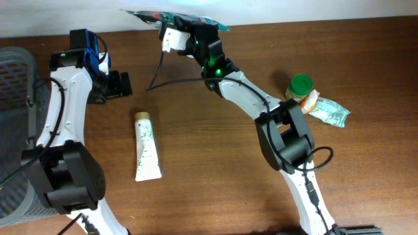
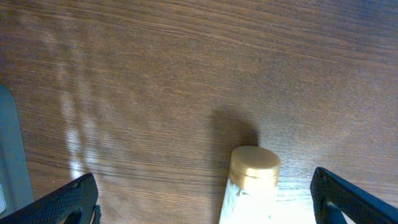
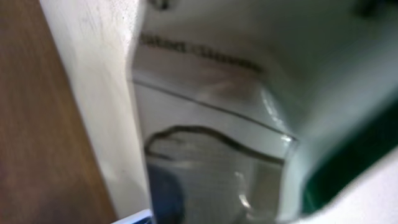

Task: Scan the item barcode
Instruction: 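Hold gloves pack up to the scanner with right gripper, then place gloves pack on table right with right gripper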

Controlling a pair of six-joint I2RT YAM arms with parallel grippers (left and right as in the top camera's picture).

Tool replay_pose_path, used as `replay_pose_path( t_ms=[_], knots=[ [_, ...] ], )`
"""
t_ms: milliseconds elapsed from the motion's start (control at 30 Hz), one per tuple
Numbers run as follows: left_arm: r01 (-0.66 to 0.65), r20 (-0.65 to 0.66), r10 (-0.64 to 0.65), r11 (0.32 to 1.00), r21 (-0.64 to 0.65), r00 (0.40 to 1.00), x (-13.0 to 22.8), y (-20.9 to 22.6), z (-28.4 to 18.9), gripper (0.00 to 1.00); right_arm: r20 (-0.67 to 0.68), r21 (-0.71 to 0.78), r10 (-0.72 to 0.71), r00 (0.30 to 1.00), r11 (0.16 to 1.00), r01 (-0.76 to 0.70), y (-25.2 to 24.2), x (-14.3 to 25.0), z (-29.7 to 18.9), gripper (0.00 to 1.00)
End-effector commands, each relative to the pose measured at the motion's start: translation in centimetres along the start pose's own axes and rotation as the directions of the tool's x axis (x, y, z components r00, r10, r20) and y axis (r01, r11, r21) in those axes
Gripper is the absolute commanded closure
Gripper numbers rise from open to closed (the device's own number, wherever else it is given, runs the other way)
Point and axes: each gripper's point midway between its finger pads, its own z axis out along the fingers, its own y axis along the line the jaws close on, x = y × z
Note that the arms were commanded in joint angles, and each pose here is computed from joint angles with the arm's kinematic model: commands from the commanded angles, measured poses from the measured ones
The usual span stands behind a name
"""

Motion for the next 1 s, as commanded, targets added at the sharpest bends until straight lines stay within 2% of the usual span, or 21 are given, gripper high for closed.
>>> replay_pose_path(
  t_ms=[0, 67, 133, 200, 233, 300, 333, 367, 400, 467, 533, 667, 767, 800, 833, 867, 967],
  knots=[
    [0.008, 0.024, -0.008, 1.000, -0.006, 1.000, -0.5, 0.4, -0.8, 0.01, 0.084, 0.087, 0.229, 0.970, 0.968, -0.236, -9.4, -6.5, -3.9, 0.96],
    [0.008, 0.024, -0.008, 1.000, -0.006, 1.000, -0.5, 0.4, -0.8, 0.00, 0.068, 0.063, 0.325, 0.943, 0.942, -0.329, -11.8, -7.9, -6.1, 0.96],
    [0.008, 0.024, -0.008, 1.000, -0.006, 1.000, -0.5, 0.4, -0.8, 0.01, -0.001, 0.043, 0.401, 0.916, 0.915, -0.401, -12.7, -7.8, -7.9, 0.96],
    [0.008, 0.024, -0.008, 1.000, -0.006, 1.000, -0.5, 0.4, -0.8, 0.01, -0.199, -0.036, 0.488, 0.850, 0.863, -0.504, -11.2, -6.0, -11.2, 0.96],
    [0.008, 0.024, -0.008, 1.000, -0.006, 1.000, -0.5, 0.4, -0.8, 0.01, -0.341, -0.079, 0.498, 0.798, 0.830, -0.552, -9.0, -4.3, -13.2, 0.96],
    [0.008, 0.024, -0.008, 1.000, -0.006, 1.000, -0.5, 0.4, -0.8, 0.01, -0.555, -0.056, 0.532, 0.639, 0.743, -0.667, -5.6, -0.8, -16.1, 0.96],
    [0.008, 0.024, -0.008, 1.000, -0.006, 1.000, -0.5, 0.4, -0.8, 0.01, -0.644, -0.017, 0.546, 0.535, 0.689, -0.724, -4.0, 0.9, -17.5, 0.96],
    [0.008, 0.024, -0.008, 1.000, -0.006, 1.000, -0.5, 0.4, -0.8, 0.01, -0.727, 0.066, 0.568, 0.387, 0.618, -0.783, -2.7, 2.8, -19.5, 0.96],
    [0.008, 0.024, -0.008, 1.000, -0.006, 1.000, -0.5, 0.4, -0.8, 0.01, -0.776, 0.135, 0.567, 0.275, 0.576, -0.806, -2.0, 4.4, -21.3, 0.96],
    [0.008, 0.024, -0.008, 1.000, -0.006, 1.000, -0.5, 0.4, -0.8, 0.01, -0.839, 0.239, 0.535, 0.102, 0.530, -0.814, -0.8, 7.3, -24.3, 0.96],
    [0.008, 0.024, -0.008, 1.000, -0.006, 1.000, -0.5, 0.4, -0.8, 0.01, -0.883, 0.270, 0.470, -0.001, 0.506, -0.819, 1.2, 9.9, -26.7, 0.96],
    [0.008, 0.024, -0.008, 1.000, -0.006, 1.000, -0.5, 0.4, -0.8, 0.01, -0.900, 0.393, 0.377, -0.218, 0.488, -0.779, 5.8, 18.2, -31.3, 0.96],
    [0.008, 0.024, -0.008, 1.000, -0.006, 1.000, -0.5, 0.4, -0.8, 0.01, -0.874, 0.464, 0.382, -0.301, 0.468, -0.752, 6.4, 21.7, -33.3, 0.95],
    [0.008, 0.024, -0.008, 1.000, -0.006, 1.000, -0.5, 0.4, -0.8, 0.01, -0.869, 0.474, 0.382, -0.314, 0.465, -0.748, 6.4, 22.1, -33.7, 0.87],
    [0.008, 0.024, -0.008, 1.000, -0.006, 1.000, -0.5, 0.4, -0.8, 0.01, -0.864, 0.485, 0.382, -0.326, 0.461, -0.743, 6.2, 22.4, -34.0, 0.61],
    [0.008, 0.024, -0.008, 1.000, -0.006, 1.000, -0.5, 0.4, -0.8, 0.01, -0.859, 0.494, 0.389, -0.334, 0.457, -0.739, 6.0, 22.8, -34.1, 0.42],
    [0.008, 0.024, -0.008, 1.000, -0.006, 1.000, -0.5, 0.4, -0.8, 0.01, -0.857, 0.492, 0.403, -0.320, 0.457, -0.741, 5.2, 22.6, -33.6, 0.36]
  ],
)
